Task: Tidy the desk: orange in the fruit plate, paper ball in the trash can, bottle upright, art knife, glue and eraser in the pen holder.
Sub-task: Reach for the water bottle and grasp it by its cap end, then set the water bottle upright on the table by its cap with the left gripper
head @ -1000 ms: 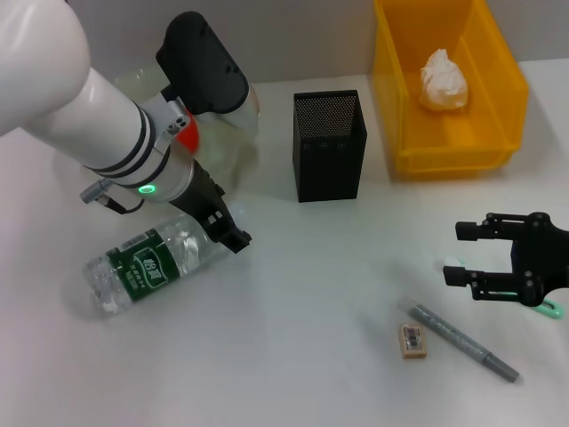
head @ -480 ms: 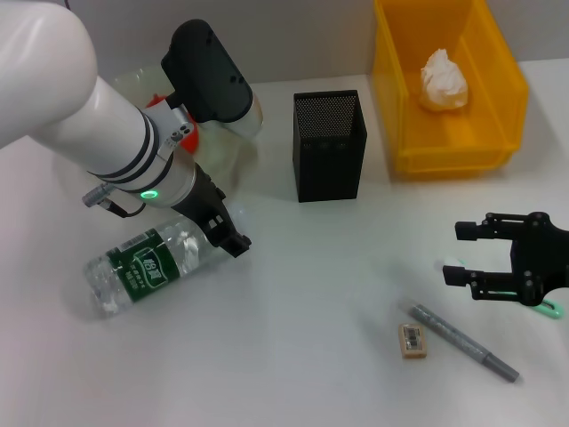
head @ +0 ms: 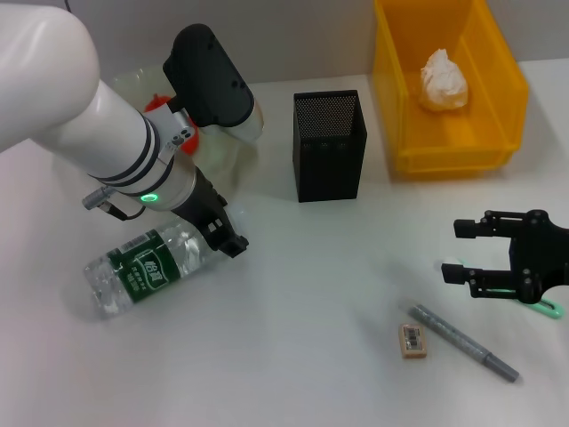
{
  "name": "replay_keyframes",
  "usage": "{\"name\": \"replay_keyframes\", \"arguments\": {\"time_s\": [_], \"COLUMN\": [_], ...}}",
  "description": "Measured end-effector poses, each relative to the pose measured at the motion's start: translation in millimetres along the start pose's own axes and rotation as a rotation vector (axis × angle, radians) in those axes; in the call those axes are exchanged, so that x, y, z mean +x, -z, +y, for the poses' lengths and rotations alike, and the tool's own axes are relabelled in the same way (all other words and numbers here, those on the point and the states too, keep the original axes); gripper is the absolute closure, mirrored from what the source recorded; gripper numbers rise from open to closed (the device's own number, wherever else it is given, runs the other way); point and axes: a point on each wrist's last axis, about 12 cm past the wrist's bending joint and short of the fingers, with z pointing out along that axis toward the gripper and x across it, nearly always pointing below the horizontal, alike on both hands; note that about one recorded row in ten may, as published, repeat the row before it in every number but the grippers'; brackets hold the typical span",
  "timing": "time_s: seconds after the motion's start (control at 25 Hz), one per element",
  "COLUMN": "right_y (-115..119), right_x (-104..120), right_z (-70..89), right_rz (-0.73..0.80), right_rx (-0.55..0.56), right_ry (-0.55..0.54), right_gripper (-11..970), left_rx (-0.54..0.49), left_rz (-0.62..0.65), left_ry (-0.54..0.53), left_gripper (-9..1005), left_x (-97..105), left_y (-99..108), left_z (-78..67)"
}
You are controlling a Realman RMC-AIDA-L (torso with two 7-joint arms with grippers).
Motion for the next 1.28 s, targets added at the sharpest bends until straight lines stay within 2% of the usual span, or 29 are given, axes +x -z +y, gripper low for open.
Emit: {"name": "replay_keyframes", "arguments": {"time_s": [0.08,0.28,0.56,1.28], "right_y": [-0.3,-0.5,-0.3,-0.3], "right_x": [-0.4,-0.7,-1.3,-0.5], "right_z": [-0.2,-0.4,-1.0,-0.8], "right_rz": [0.000,0.000,0.000,-0.005], "right_rx": [-0.001,-0.001,-0.001,-0.002], "right_ry": [0.001,0.002,0.000,-0.009], "right_gripper": [264,263,263,263], "left_rx": [0.001,0.005,0.031,0.036], "left_rz": [0.001,0.003,0.020,-0.009], "left_ry": [-0.001,-0.004,-0.018,-0.052], "left_gripper": [321,315,412,410], "left_x": [-0.1,-0.4,0.7,-3.0], "left_y": [0.2,0.9,1.6,-3.0], "left_z": [-0.1,-0.8,-3.8,-9.5]}}
